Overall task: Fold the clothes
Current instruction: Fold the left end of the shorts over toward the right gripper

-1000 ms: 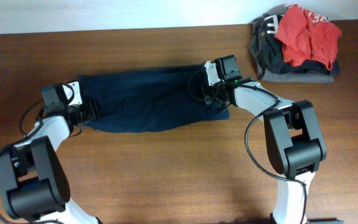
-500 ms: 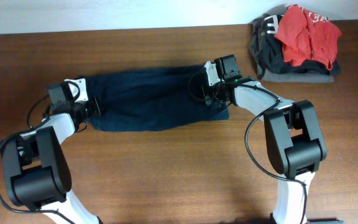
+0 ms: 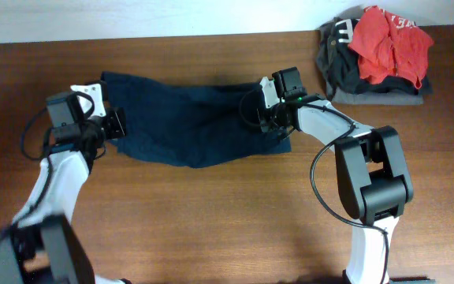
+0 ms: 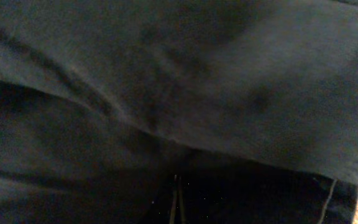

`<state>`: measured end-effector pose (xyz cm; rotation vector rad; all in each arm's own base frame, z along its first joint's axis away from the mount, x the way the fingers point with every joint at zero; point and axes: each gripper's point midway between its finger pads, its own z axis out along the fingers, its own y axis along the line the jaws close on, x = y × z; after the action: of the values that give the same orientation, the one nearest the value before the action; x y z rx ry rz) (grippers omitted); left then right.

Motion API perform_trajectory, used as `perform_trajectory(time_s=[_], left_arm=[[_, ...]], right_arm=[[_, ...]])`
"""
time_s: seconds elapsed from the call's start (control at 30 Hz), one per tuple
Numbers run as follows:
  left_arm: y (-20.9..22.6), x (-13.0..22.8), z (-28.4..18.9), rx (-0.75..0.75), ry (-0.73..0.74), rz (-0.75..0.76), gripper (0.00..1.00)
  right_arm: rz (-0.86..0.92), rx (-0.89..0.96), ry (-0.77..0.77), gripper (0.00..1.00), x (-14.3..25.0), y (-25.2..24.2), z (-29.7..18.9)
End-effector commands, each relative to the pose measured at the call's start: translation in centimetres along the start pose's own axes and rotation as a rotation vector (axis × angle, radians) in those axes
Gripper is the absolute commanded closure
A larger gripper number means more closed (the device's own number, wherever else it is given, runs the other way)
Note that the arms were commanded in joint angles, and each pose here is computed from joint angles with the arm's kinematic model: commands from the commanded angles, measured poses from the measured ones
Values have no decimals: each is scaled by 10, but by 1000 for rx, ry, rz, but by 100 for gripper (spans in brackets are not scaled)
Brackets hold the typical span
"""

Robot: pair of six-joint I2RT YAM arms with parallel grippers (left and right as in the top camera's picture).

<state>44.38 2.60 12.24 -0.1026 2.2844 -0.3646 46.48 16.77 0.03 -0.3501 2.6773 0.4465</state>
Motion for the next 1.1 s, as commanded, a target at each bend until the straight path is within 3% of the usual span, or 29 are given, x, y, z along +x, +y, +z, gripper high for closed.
perform_trajectory(time_s=[0.0,0.2,0.47,0.73,0.9,1.07], left_arm=[[-7,-17,-28,-26,-53,5,100],[-56,-5,-17,53,-10,79,100],[-171,-13,-9,256,-107,230,99],[-263,5,-1,318,-194,353,100],[-290,32,29,339,-193,390,100],[-285,49,58,311,-165,322,99]], right_arm=[[60,40,185,96,63,-18,33],[69,12,207,96,68,-13,33],[90,10,226,96,75,-15,40],[98,-8,237,96,78,-12,41],[98,-11,239,96,79,-11,41],[99,-10,242,96,79,-11,40]])
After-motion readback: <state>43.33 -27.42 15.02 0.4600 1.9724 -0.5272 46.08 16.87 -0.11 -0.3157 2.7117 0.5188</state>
